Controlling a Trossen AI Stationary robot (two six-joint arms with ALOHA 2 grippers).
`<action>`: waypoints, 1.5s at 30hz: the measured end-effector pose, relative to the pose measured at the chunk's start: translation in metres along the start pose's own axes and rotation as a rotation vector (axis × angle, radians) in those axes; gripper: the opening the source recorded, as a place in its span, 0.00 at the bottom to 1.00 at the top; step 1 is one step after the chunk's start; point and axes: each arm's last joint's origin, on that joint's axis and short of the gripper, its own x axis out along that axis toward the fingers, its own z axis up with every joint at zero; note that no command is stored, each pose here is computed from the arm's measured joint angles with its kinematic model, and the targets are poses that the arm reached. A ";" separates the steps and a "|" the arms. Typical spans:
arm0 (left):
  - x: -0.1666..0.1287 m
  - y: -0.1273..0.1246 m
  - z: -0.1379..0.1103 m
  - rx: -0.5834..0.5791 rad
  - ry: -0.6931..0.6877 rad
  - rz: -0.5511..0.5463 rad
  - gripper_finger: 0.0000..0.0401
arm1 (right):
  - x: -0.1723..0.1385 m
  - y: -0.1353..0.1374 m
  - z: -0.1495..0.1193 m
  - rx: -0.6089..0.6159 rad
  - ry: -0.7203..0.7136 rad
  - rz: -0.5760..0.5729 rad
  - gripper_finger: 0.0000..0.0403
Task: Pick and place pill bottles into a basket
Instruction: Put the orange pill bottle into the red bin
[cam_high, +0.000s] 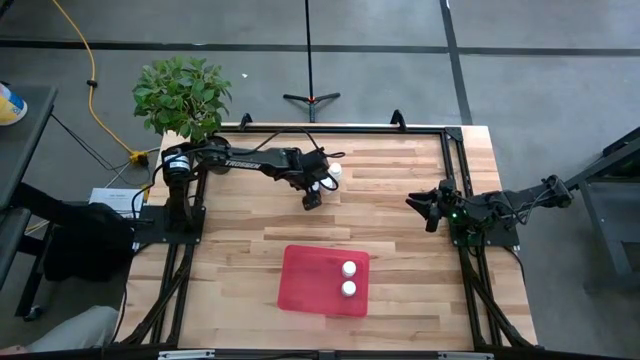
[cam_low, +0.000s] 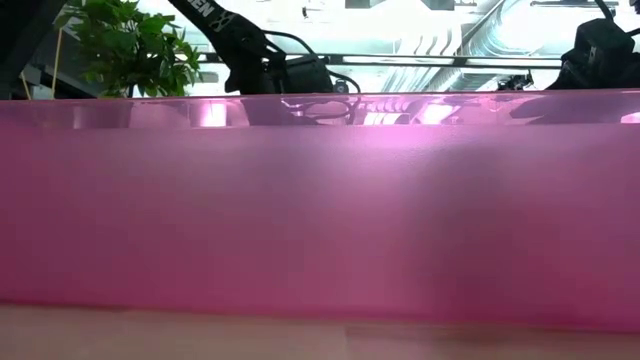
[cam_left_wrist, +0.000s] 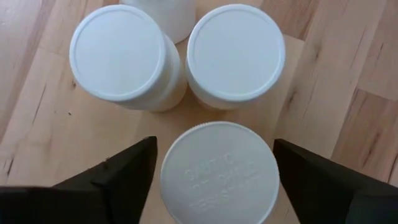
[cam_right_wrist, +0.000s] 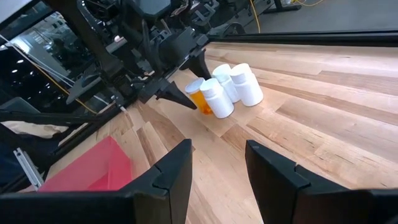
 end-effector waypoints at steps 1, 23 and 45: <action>0.000 0.000 0.000 0.000 0.000 0.000 0.84 | 0.000 0.000 0.000 0.000 0.000 0.000 0.35; -0.011 0.000 0.002 0.004 -0.021 0.000 0.63 | 0.000 0.000 0.000 -0.002 0.003 -0.001 0.35; -0.139 0.005 -0.008 -0.021 -0.234 -0.046 0.58 | 0.000 -0.001 -0.001 -0.001 0.006 -0.010 0.35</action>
